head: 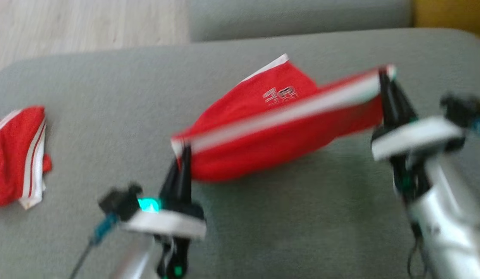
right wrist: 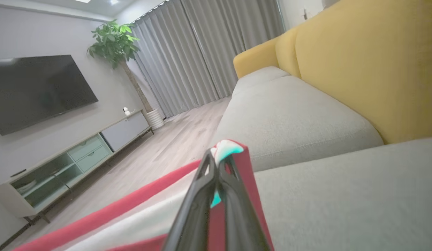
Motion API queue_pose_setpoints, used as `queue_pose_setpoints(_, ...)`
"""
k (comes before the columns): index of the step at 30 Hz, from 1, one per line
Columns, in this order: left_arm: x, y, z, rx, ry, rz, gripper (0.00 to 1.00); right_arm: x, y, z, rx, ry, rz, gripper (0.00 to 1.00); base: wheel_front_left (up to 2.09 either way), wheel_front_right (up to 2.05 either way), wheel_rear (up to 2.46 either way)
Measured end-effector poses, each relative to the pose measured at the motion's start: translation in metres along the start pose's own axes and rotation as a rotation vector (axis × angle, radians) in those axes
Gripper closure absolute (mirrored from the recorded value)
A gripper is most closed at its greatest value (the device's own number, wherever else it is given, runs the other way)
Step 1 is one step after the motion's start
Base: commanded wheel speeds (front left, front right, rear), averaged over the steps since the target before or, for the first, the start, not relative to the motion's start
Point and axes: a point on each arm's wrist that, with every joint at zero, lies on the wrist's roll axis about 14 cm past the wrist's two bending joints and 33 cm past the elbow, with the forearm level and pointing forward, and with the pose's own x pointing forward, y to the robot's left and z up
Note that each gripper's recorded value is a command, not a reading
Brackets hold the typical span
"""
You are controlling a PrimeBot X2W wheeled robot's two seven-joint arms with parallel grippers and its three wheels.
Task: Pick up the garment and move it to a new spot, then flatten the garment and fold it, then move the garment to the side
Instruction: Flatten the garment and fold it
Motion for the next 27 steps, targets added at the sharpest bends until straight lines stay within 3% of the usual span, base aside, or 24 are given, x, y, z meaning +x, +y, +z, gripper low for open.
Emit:
queue_pose_setpoints(8, 0.045, 0.046, 0.019, -0.076, -0.037, 0.088, 1.00, 0.095, 0.016, -0.032, -0.170, 0.132, 0.071, 1.00, 0.00, 0.00, 0.00)
queue_pose_setpoints(16, 0.069, 0.079, 0.004, -0.089, 0.022, 0.138, 1.00, 0.145, 0.013, -0.091, -0.238, 0.248, 0.082, 1.00, 0.00, 0.00, 0.00)
queue_pose_setpoints(19, 0.074, 0.083, -0.004, -0.096, 0.048, 0.140, 1.00, 0.154, 0.005, -0.107, -0.251, 0.279, 0.064, 0.65, 0.00, 0.00, 0.00)
queue_pose_setpoints(20, 0.074, 0.086, -0.006, -0.103, 0.054, 0.146, 0.96, 0.155, 0.003, -0.112, -0.251, 0.285, 0.059, 0.51, 0.00, 0.00, 0.00)
queue_pose_setpoints(21, 0.074, 0.089, -0.009, -0.110, 0.063, 0.154, 0.81, 0.156, 0.003, -0.117, -0.251, 0.293, 0.059, 0.21, 0.00, 0.00, 0.00)
queue_pose_setpoints(22, 0.073, 0.091, -0.012, -0.111, 0.071, 0.162, 0.60, 0.156, 0.003, -0.121, -0.247, 0.300, 0.058, 0.00, 0.00, 0.00, 0.00)
queue_pose_setpoints(23, 0.072, 0.094, -0.015, -0.112, 0.080, 0.172, 0.11, 0.155, 0.003, -0.126, -0.241, 0.310, 0.055, 0.00, 0.00, 0.00, 0.00)
queue_pose_setpoints(24, 0.070, 0.097, -0.019, -0.111, 0.090, 0.183, 0.00, 0.153, 0.004, -0.131, -0.246, 0.321, 0.056, 0.00, 0.00, 0.00, 0.00)
queue_pose_setpoints(27, 0.068, 0.101, -0.024, -0.078, 0.112, 0.201, 0.00, 0.149, -0.002, -0.131, -0.258, 0.326, 0.043, 0.00, 0.00, 0.00, 0.00)
